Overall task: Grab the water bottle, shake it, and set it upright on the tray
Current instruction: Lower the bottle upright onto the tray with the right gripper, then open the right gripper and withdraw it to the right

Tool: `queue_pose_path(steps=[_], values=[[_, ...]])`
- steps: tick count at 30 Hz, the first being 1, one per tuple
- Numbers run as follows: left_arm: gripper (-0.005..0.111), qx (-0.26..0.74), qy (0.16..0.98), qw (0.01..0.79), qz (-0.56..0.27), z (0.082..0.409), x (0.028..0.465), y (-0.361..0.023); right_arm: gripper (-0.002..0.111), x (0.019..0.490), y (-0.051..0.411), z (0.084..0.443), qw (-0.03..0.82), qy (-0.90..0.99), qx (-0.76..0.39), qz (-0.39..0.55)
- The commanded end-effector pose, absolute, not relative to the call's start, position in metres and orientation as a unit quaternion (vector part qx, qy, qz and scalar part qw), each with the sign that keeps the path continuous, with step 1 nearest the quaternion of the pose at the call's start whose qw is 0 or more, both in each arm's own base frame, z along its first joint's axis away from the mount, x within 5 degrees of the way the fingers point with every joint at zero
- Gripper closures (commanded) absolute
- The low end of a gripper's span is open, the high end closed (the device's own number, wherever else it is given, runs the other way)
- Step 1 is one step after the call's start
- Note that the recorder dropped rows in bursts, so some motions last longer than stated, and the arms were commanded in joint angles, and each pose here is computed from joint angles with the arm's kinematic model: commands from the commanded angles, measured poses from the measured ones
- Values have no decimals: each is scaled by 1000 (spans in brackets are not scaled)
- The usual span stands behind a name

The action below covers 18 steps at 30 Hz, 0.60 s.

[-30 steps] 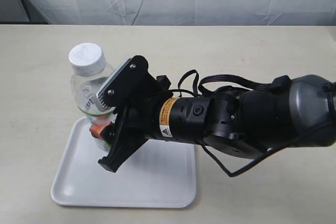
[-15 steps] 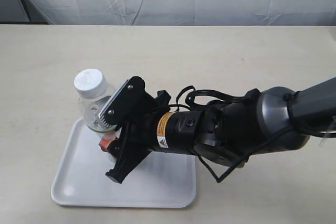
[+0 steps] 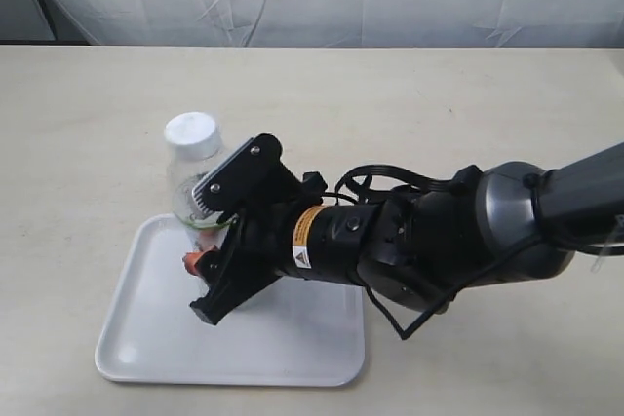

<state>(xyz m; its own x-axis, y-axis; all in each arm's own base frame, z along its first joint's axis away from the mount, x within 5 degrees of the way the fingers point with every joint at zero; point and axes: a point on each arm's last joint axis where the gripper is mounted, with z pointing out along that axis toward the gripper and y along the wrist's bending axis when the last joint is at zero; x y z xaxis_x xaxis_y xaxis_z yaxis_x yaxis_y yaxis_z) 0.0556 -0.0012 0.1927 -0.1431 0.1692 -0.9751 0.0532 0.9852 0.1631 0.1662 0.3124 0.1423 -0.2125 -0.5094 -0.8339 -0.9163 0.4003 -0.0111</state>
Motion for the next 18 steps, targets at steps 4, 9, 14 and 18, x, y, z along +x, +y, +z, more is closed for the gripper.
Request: queue_pose_path(steps=[4, 9, 14, 18], values=[[106, 72, 755, 650, 42, 192, 55, -1, 29, 170, 308, 141, 379, 774, -444, 247], [106, 72, 755, 650, 42, 192, 55, -1, 29, 169, 305, 137, 356, 786, -450, 229], [106, 72, 755, 650, 42, 192, 55, -1, 29, 166, 300, 139, 336, 797, -455, 213], [106, 71, 755, 650, 42, 192, 55, -1, 29, 161, 298, 146, 325, 800, -460, 206]])
